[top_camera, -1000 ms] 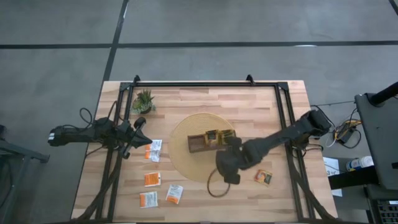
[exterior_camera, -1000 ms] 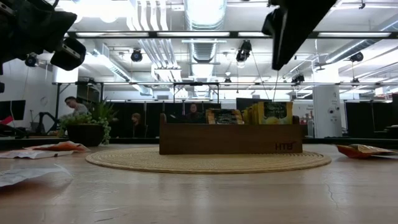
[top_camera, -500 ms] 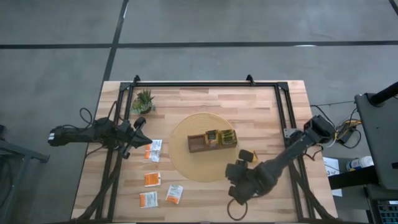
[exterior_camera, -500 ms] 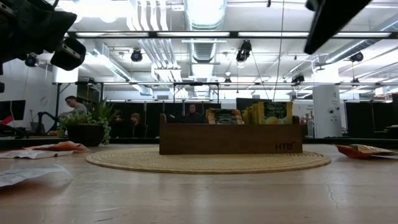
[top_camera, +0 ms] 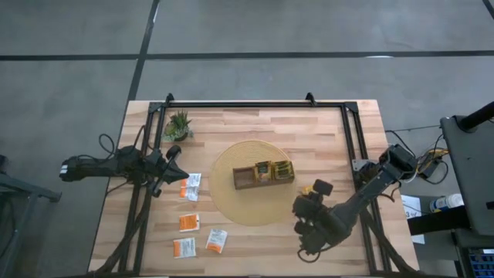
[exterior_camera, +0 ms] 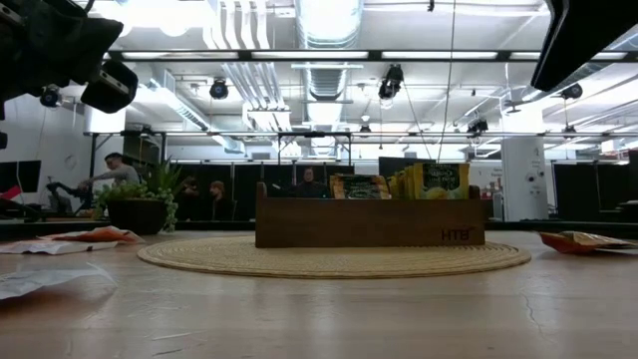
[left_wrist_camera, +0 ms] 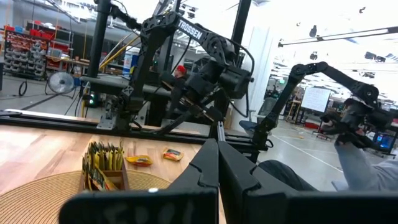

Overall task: Pick & Place Tea
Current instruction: Put the top orange tea bag into the middle of the wooden organizer

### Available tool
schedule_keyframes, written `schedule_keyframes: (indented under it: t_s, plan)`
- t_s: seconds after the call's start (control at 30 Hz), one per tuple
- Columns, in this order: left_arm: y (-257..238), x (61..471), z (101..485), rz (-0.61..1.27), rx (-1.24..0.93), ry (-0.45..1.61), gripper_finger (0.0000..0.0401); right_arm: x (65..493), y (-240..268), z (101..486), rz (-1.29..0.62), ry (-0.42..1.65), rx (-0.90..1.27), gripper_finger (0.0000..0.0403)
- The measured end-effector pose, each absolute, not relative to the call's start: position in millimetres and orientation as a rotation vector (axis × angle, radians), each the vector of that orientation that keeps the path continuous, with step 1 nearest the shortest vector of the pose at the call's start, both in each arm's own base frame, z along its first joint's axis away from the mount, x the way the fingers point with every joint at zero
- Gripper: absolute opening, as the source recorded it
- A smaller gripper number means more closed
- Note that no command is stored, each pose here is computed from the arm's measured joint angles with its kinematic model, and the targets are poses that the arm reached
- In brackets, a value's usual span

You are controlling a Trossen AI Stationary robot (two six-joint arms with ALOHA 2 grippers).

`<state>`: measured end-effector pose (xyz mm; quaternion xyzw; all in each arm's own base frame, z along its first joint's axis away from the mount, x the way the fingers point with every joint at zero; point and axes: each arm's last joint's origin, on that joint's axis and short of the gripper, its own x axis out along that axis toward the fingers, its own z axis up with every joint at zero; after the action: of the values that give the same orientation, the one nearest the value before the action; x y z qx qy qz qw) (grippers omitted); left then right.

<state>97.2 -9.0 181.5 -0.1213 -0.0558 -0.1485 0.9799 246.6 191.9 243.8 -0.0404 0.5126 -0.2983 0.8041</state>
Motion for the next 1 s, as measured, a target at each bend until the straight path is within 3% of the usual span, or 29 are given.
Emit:
schedule_keyframes:
  t_s: [0.37,0.53,0.73,0.83,1.0]
  plan:
    - [-9,97,181,-0.299,-0.244,-0.112,0.0,219,172,239,-0.746,1.01,-0.15,0.0093]
    - [-9,97,182,-0.299,-0.244,-0.112,0.0,190,161,250,-0.788,0.682,-0.079,0.0088]
    - [-9,97,182,-0.299,-0.245,-0.113,0.0,154,140,242,-0.822,0.336,0.264,0.0093]
    - [-9,97,182,-0.299,-0.244,-0.113,0.0,146,131,230,-0.852,0.359,0.457,0.0093]
    - [-9,97,182,-0.299,-0.244,-0.113,0.0,145,134,213,-0.776,0.661,0.564,0.0091]
